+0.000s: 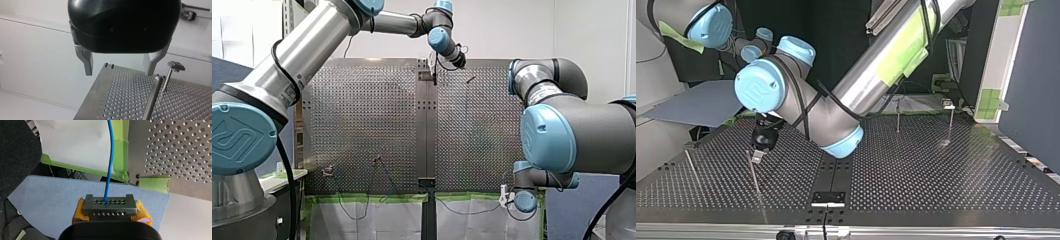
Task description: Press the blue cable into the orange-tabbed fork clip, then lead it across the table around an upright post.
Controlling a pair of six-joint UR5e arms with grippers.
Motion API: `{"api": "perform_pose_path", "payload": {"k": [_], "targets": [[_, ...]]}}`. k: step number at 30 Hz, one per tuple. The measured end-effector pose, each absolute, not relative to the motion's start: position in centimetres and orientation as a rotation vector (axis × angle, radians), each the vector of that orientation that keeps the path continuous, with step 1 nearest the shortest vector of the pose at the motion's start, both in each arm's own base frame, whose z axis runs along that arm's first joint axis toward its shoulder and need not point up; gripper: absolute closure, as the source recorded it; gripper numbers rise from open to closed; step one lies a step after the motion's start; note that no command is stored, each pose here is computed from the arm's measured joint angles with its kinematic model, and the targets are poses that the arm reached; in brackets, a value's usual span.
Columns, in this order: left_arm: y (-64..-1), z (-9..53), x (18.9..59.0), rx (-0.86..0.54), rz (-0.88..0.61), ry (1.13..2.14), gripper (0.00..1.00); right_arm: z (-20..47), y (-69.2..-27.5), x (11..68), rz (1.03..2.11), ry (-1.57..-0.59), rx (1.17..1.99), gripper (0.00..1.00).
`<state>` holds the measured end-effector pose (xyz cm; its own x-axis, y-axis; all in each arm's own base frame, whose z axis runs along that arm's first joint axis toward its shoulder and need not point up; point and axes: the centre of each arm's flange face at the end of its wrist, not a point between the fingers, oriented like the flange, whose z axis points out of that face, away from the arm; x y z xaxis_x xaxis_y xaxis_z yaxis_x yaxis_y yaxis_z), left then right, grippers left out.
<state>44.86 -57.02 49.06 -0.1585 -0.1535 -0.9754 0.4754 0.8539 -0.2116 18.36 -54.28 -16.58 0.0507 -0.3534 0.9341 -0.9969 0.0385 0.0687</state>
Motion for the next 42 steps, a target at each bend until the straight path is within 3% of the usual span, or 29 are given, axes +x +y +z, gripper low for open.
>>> {"api": "perform_pose_path", "payload": {"k": [8,29,42], "targets": [[-56.8,48.9,45.1,0.240,-0.597,1.665,0.00,-16.6,-54.2,18.6,0.934,-1.442,1.461,1.00],[-54.7,48.4,45.2,0.180,-0.381,1.713,0.00,-16.6,-54.1,18.7,0.934,-1.443,1.465,1.00],[-54.7,48.4,45.1,0.177,-0.363,1.714,0.00,-16.6,-54.2,18.7,0.935,-1.442,1.465,1.00]]}}
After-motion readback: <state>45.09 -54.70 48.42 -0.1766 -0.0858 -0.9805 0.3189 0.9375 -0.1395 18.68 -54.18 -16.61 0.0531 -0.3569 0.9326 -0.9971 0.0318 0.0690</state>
